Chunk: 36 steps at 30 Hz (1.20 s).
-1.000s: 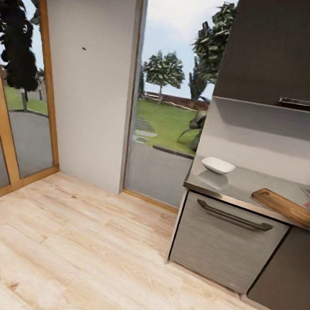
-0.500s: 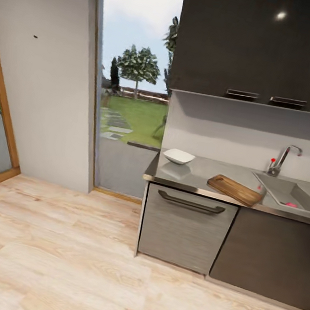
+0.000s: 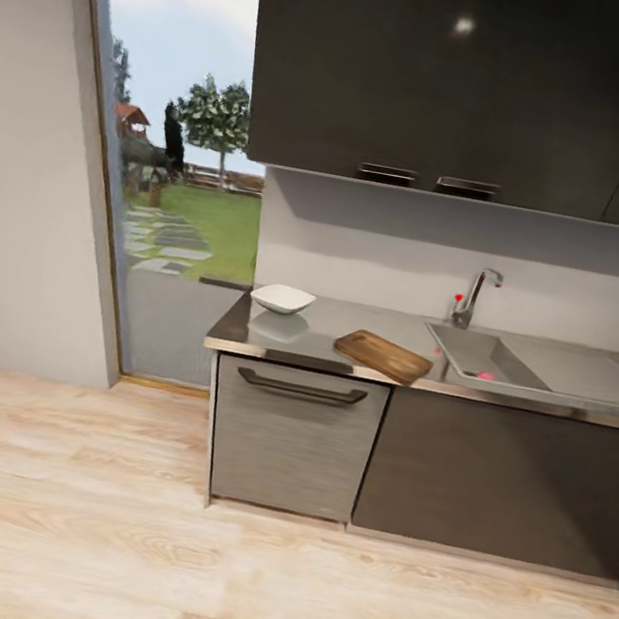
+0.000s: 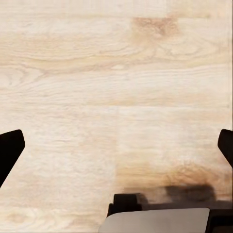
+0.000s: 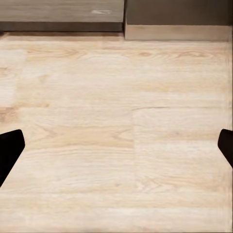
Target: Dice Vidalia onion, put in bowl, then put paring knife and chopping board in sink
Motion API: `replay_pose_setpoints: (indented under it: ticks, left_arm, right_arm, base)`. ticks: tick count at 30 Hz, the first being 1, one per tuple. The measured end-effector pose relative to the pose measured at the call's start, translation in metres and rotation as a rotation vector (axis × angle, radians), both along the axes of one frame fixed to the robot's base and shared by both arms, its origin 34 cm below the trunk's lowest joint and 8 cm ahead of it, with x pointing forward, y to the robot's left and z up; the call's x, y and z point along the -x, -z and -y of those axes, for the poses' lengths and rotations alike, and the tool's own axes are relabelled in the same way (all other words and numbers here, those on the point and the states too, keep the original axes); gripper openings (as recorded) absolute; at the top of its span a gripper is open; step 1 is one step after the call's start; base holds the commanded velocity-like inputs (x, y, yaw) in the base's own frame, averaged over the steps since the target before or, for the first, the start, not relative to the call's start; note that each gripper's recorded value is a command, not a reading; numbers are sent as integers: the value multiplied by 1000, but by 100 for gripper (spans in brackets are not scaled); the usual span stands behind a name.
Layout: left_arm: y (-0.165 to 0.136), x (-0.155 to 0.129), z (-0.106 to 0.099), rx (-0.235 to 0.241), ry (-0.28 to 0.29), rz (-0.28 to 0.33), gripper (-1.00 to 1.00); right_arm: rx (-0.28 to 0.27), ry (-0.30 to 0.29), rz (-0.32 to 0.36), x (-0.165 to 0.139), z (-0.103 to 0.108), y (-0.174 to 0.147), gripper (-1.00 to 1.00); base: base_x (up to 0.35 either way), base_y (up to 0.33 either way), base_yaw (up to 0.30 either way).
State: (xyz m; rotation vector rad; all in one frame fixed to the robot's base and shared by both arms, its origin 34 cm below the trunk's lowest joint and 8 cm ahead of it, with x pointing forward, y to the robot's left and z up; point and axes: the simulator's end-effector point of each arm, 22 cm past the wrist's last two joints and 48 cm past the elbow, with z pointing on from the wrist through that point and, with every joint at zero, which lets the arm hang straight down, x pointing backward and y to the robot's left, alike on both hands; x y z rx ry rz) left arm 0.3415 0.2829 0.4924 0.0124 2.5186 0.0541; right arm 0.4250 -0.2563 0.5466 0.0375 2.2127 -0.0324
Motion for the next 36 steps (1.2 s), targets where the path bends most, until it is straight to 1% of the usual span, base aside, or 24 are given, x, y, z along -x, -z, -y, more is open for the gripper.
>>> replay_pose_setpoints:
  ticks: [5,8,19,24,29,36]
  left_arm:
    - [0,0,0,0,0,0,100]
    - [0,0,0,0,0,0,100]
    - [-1,-1,-1,2,-8,3,100]
    - [0,-1,9,16,-10,1,100]
    - [-8,-1,13,22,-11,0,100]
    - [-20,-1,14,23,-11,0,100]
  right_arm:
    - [0,0,0,0,0,0,100]
    - [-1,0,0,0,-1,0,100]
    - [-2,-1,0,0,-1,0,100]
    - [-2,-1,0,0,-1,0,100]
    - [-2,-2,0,0,-1,-8,100]
    - [-1,-2,-1,0,-1,-20,100]
  base:
    - [0,-179,-265]
    - [0,-30,-70]
    - [0,-3,-7]
    - [0,0,0]
    - [0,0,0]
    - [0,0,0]
